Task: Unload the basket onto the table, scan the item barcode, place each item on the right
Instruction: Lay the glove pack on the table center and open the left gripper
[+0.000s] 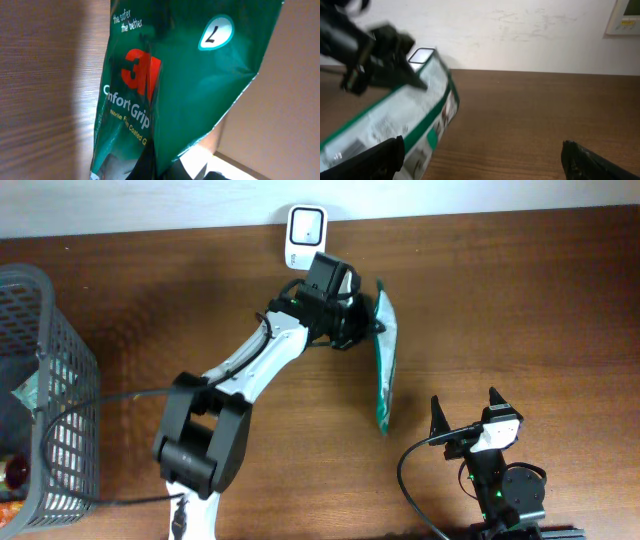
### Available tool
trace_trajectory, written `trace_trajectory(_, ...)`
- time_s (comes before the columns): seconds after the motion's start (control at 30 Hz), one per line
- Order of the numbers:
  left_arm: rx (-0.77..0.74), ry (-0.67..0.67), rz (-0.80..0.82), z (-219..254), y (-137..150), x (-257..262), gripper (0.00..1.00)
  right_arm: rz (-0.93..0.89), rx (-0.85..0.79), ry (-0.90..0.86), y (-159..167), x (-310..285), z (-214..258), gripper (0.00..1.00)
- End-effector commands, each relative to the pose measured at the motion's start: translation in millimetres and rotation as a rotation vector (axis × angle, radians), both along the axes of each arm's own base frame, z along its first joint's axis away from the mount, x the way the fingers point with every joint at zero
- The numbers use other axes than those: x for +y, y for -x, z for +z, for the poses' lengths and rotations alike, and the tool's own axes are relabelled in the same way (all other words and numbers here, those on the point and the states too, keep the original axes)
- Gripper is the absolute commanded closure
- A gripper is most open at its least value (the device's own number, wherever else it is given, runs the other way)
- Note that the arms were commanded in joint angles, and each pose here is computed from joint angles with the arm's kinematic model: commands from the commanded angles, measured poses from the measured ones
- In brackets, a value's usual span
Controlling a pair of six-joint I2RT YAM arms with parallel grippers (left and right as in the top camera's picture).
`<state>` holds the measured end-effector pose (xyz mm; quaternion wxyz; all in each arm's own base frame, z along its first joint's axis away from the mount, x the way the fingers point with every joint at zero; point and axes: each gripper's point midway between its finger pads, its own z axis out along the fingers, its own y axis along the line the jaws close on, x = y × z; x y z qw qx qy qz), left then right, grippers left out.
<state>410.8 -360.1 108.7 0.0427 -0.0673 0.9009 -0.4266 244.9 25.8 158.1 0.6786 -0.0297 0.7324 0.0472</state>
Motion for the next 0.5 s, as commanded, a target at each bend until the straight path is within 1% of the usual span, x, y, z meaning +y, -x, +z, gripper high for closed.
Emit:
trace_trajectory(0.0,-0.047,-0.064,-0.082,-34,-6,30,0.7,0.001,0.005,-0.009,0,1,-2,0.01)
trace_trajectory(0.03,-0.066,-0.083,-0.107,-37,-7,39,0.6,0.002,0.005,-0.009,0,1,-2,0.02)
trace_trajectory(0.07,-0.075,-0.133,-0.12,-45,-10,61,0.39,0.001,0.005,-0.009,0,1,-2,0.02)
trace_trajectory(0.13,-0.087,-0.192,-0.132,-54,-16,94,0.25,0.001,0.005,-0.009,0,1,-2,0.02)
trace_trajectory(0.17,-0.093,-0.218,-0.125,-50,-25,129,0.08,0.001,0.005,-0.009,0,1,-2,0.02)
trace_trajectory(0.2,-0.107,-0.25,-0.105,-39,-33,151,0.01,0.002,0.005,-0.009,0,1,-2,0.02)
trace_trajectory(0.23,-0.127,-0.301,-0.087,-29,-39,170,0.01,0.002,0.005,-0.009,0,1,-2,0.02)
trace_trajectory(0.3,-0.236,-0.531,-0.029,29,-53,229,0.01,0.001,0.005,-0.009,0,1,-2,0.01)
trace_trajectory(0.33,-0.378,-0.623,-0.067,87,-54,253,0.01,0.002,0.005,-0.009,0,1,-2,0.02)
trace_trajectory(0.37,-0.471,-0.649,-0.115,119,-51,261,0.01,0.001,0.005,-0.009,0,1,-2,0.02)
trace_trajectory(0.4,-0.539,-0.701,-0.069,159,-46,282,0.01,0.001,0.005,-0.009,0,1,-2,0.02)
trace_trajectory(0.43,-0.584,-0.74,0.016,196,-38,311,0.01,0.001,0.005,-0.009,0,1,-2,0.02)
trace_trajectory(0.47,-0.603,-0.792,0.114,223,-28,346,0.01,0.002,0.005,-0.009,0,1,-2,0.02)
